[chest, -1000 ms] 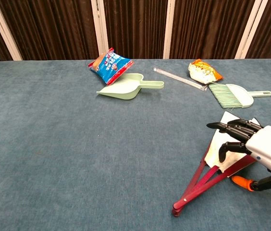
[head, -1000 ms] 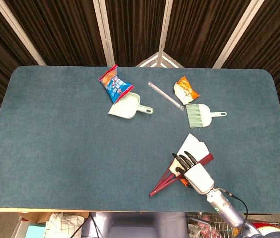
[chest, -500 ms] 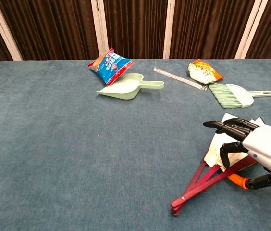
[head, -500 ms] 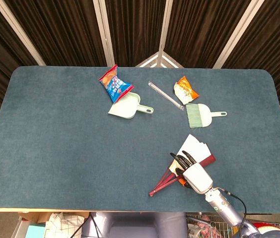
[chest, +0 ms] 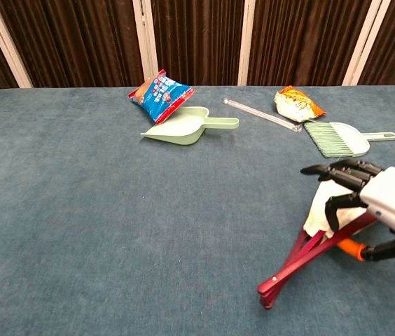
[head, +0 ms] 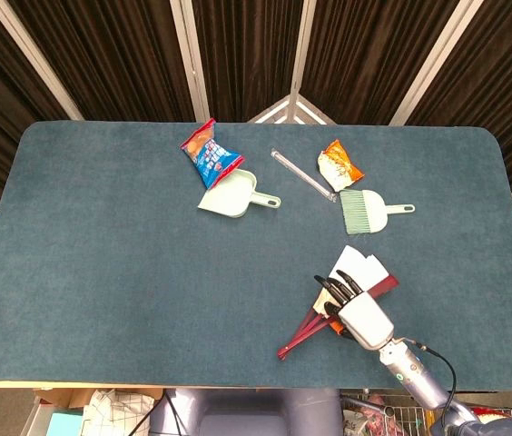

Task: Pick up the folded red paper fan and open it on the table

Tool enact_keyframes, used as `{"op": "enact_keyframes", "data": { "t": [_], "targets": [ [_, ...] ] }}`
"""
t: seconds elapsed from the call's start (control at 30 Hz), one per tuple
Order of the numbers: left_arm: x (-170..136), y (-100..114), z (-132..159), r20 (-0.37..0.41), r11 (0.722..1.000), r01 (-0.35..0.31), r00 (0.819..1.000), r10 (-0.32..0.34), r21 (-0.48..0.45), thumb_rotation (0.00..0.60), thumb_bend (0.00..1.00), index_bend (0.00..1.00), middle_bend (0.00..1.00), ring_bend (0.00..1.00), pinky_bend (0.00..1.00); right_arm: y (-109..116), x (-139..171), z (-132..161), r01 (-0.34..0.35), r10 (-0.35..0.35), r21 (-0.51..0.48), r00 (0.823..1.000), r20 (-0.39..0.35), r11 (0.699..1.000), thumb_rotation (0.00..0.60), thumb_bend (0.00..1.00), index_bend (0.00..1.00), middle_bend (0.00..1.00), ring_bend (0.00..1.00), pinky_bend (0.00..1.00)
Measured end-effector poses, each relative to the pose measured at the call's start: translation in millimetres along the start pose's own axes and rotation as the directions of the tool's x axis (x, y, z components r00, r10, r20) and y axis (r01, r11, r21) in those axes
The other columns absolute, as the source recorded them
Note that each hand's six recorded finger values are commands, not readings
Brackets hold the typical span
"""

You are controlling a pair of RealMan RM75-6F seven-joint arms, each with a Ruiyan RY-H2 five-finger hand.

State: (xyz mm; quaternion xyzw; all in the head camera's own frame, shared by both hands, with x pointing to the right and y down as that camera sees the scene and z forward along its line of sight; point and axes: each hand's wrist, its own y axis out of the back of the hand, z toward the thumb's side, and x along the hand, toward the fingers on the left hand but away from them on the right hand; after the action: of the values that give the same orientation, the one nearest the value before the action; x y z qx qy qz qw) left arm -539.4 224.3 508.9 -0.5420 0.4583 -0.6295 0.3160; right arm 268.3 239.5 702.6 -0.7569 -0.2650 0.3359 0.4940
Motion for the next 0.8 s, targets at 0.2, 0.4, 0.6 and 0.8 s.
{"op": "enact_keyframes", "data": {
  "t": [0.2,0.4,0.6,0.8],
  "targets": [
    [-0.5,0.9,0.0,0.002,1.000,-0.002,1.000,0.002,-0.005,0.600,0.32,0.05,0.00,0.00,0.00,26.5,-9.1,-10.6,0.053,-0.053,-0.021,0.998,-0.018,0.998,0.600,0.52,0.87,0.12,0.21,0.13],
    [0.3,-0.1,2.5,0.015,1.000,0.001,1.000,-0.001,-0.004,0.600,0.32,0.05,0.00,0.00,0.00,57.5,-22.8,-20.3,0.065,-0.067,-0.036,0.996,-0.060,0.997,0.600,0.52,0.89,0.13,0.22,0.13],
    [3.2,-5.2,9.8,0.055,1.000,0.019,0.998,-0.018,-0.016,0.600,0.32,0.05,0.00,0.00,0.00,88.6,-46.7,-21.2,0.065,-0.071,-0.072,0.994,-0.086,0.995,0.600,0.53,0.95,0.16,0.24,0.13],
    [6.7,-9.9,17.8,0.098,0.999,0.025,0.995,-0.021,-0.040,0.600,0.32,0.05,0.00,0.00,0.00,124.0,-83.3,-17.2,0.074,-0.086,-0.145,0.993,-0.079,0.987,0.600,0.56,1.00,0.18,0.25,0.13]
  ]
}}
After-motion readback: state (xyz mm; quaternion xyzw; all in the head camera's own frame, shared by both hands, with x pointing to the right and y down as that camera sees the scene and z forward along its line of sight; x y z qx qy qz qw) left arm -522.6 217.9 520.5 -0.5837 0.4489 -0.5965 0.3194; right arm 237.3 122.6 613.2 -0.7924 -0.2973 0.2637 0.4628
